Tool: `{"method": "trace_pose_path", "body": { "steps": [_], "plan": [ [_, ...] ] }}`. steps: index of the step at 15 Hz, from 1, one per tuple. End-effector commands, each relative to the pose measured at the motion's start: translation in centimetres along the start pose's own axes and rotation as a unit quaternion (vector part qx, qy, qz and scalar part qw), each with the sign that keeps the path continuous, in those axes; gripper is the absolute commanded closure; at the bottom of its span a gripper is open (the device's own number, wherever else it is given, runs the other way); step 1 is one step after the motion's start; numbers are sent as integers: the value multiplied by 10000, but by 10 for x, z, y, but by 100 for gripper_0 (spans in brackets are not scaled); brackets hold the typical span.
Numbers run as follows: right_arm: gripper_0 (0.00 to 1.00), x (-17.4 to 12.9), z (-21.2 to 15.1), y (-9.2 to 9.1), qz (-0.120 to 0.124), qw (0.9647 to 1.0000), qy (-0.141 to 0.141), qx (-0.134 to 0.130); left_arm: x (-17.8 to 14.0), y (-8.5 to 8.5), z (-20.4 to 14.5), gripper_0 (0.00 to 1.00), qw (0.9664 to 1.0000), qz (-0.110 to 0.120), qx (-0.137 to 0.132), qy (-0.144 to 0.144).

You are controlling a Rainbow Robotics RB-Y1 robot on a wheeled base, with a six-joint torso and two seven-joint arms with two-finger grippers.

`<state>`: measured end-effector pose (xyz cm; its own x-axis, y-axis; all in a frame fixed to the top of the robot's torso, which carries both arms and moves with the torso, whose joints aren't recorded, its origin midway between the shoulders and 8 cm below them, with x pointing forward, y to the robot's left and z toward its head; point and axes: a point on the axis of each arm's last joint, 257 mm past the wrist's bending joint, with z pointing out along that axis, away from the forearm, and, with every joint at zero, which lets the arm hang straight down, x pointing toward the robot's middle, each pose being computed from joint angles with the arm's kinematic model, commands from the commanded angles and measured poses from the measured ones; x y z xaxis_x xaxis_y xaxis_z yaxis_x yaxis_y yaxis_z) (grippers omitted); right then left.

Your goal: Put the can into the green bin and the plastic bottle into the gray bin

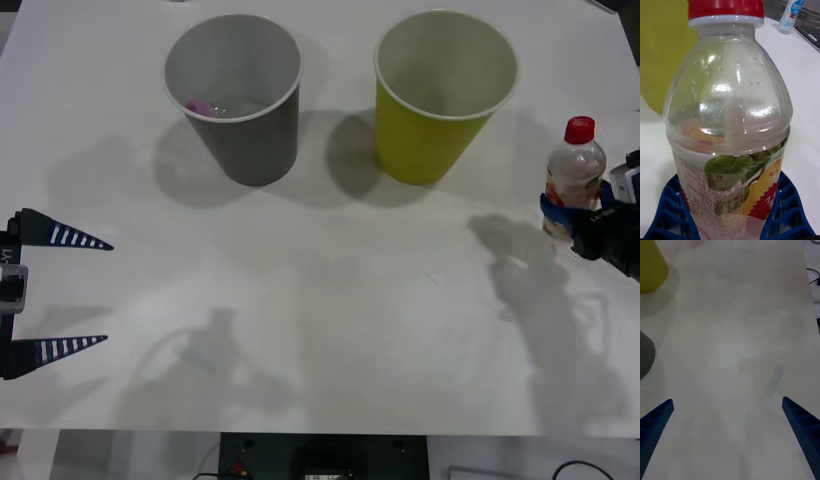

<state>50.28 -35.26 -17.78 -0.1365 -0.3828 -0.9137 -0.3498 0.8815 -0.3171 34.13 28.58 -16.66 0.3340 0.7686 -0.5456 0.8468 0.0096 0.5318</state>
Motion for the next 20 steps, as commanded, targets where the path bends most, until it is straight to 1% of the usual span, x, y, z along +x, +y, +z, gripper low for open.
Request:
{"method": "trace_pose_path", "body": {
  "steps": [1, 3, 4, 5, 8, 10, 13, 16, 18, 19, 20],
  "plan": [
    [100, -7, -26, 14, -175, 9989, 226, -376, 0, 0, 0, 0, 10000, 0, 0, 0],
    [100, -14, -43, 21, -303, 9967, 413, -627, 0, 0, 0, 0, 10000, 0, 0, 0],
    [100, -19, -55, 26, -358, 9946, 542, -804, 0, 0, 0, 0, 10000, 0, 0, 0],
    [100, -24, -63, 30, -321, 9930, 610, -961, 0, 0, 0, 0, 10000, 0, 0, 0],
    [100, -40, -88, 38, -139, 9859, 833, -1442, 0, 0, 0, 0, 10000, 0, 0, 0],
    [100, -54, -99, 43, 105, 9810, 983, -1669, 0, 0, 0, 0, 10000, 0, 0, 0],
    [100, -80, -108, 49, 469, 9752, 1164, -1823, 0, 0, 0, 0, 10000, 0, 0, 0],
    [100, -110, -105, 55, 813, 9700, 1264, -1911, 0, 0, 0, 0, 10000, 0, 0, 0],
    [100, -129, -102, 57, 870, 9685, 1268, -1958, 0, 0, 0, 0, 10000, 0, 0, 0],
    [100, -138, -99, 58, 813, 9689, 1245, -1978, 0, 0, 0, 0, 10000, 0, 0, 0],
    [100, -151, -95, 63, 659, 9696, 1168, -2045, 0, 0, 0, 0, 10000, 0, 0, 0]
  ]
}}
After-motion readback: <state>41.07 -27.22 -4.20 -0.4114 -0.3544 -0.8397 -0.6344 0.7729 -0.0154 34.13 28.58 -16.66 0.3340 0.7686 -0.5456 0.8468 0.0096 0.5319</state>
